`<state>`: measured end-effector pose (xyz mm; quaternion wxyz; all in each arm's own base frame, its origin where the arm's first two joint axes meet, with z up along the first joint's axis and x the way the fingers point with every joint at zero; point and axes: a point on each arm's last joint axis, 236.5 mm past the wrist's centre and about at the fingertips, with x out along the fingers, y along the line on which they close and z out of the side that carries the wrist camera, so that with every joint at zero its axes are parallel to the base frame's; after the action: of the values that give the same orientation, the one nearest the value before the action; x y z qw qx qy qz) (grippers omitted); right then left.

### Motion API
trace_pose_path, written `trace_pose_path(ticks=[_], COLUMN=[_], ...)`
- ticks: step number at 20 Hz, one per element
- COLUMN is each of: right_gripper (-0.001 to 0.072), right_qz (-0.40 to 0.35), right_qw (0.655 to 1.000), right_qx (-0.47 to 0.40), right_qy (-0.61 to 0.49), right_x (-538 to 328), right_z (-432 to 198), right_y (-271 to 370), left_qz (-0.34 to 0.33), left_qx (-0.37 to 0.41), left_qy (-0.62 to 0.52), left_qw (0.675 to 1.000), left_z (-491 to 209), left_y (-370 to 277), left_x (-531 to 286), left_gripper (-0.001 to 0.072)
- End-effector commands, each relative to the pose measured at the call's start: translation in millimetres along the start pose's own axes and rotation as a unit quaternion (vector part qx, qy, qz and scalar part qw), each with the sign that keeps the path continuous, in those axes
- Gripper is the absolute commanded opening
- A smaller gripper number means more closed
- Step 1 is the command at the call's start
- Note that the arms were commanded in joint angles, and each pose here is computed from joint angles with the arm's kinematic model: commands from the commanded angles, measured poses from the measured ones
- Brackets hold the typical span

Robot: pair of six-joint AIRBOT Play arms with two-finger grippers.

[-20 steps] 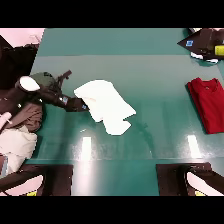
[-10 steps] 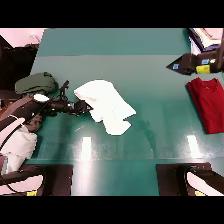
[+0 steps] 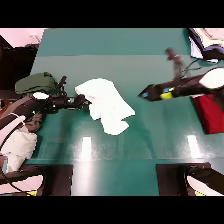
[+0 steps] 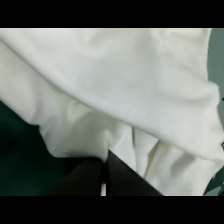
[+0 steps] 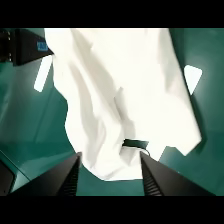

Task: Fold the shirts.

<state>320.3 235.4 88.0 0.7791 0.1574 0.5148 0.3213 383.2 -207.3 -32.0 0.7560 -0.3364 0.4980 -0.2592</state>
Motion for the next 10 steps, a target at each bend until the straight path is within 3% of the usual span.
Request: trace_pose_path(ticks=[1,10], right_gripper=[0.0467,0.0448], right_qz=[0.012,0.012], right_qw=[0.998,0.997], right_qx=[-0.029,-0.010], right_qy=[0.046,0.074], right_x=[64,163], right_z=[-35,-69], right_y=[24,32], left_qz=[-0.012,0.035], left_qx=[0.048,0.111], left_qy=[0.021,0.075], left_qw=[0.999,0.990], left_z=[3,-16], left_y=[-18,4], left_x=[-5,-10], left_gripper=[0.0023,0.0024])
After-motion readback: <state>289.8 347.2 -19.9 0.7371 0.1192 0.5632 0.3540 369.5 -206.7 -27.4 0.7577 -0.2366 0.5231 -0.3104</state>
